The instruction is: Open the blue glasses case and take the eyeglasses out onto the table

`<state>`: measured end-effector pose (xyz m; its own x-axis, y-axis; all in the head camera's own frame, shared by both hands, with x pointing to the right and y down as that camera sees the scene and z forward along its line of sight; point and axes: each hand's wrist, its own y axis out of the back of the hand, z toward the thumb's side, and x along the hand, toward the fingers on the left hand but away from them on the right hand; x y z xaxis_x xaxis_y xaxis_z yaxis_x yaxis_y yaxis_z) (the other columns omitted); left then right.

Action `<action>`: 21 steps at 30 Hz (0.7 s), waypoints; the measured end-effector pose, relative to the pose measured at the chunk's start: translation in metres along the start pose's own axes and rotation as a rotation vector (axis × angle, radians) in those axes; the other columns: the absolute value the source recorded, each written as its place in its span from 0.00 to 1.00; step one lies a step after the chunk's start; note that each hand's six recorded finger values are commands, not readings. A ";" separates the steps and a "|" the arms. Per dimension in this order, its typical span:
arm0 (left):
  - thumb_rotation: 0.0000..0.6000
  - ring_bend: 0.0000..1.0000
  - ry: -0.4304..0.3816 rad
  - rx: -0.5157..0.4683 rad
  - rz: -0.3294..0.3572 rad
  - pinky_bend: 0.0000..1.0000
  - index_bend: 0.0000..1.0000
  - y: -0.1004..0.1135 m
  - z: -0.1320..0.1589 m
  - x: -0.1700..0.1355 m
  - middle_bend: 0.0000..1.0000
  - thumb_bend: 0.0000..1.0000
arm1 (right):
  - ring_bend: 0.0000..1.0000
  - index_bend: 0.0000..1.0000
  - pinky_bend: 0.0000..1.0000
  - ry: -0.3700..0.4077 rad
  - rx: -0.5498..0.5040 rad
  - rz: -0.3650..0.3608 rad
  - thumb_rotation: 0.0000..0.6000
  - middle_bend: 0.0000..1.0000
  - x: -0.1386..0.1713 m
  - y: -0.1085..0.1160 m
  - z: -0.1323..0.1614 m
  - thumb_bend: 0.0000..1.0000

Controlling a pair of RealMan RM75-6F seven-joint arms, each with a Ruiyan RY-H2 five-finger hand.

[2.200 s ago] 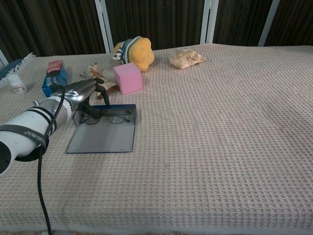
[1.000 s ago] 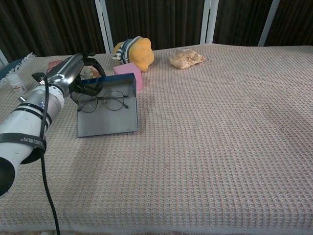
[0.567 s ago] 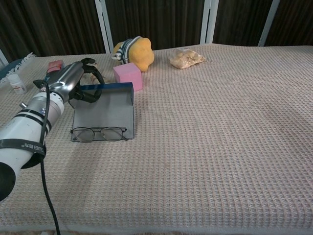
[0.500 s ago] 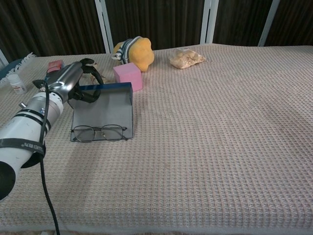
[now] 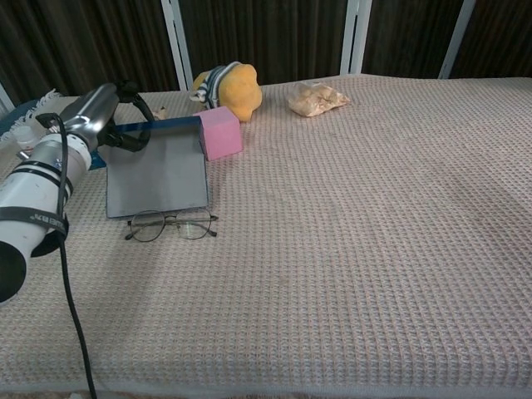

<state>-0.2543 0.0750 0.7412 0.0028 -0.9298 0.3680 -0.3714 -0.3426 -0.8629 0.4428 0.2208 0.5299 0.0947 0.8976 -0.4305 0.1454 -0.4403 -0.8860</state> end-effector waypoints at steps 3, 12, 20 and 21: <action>1.00 0.00 0.047 0.017 0.018 0.08 0.49 0.007 -0.015 0.011 0.06 0.44 | 0.00 0.00 0.00 -0.003 0.002 0.000 1.00 0.00 0.000 0.000 -0.001 0.20; 1.00 0.00 0.173 0.064 -0.013 0.08 0.34 0.011 -0.062 0.027 0.04 0.44 | 0.00 0.00 0.00 -0.005 0.011 0.001 1.00 0.00 -0.001 -0.002 0.000 0.20; 1.00 0.00 0.175 0.063 -0.068 0.07 0.00 -0.001 -0.068 0.023 0.00 0.42 | 0.00 0.00 0.00 -0.004 0.017 0.006 1.00 0.00 -0.002 -0.004 0.002 0.20; 1.00 0.00 0.172 0.066 -0.075 0.07 0.00 -0.002 -0.068 0.022 0.00 0.42 | 0.00 0.00 0.00 -0.004 0.017 0.007 1.00 0.00 -0.002 -0.004 0.002 0.20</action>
<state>-0.3165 0.0641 0.7748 -0.1322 -0.8668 0.4808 -0.3148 -0.4232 -0.8496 0.4400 0.2209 0.5341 0.0917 0.8944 -0.4377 0.1279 -0.4465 -0.8856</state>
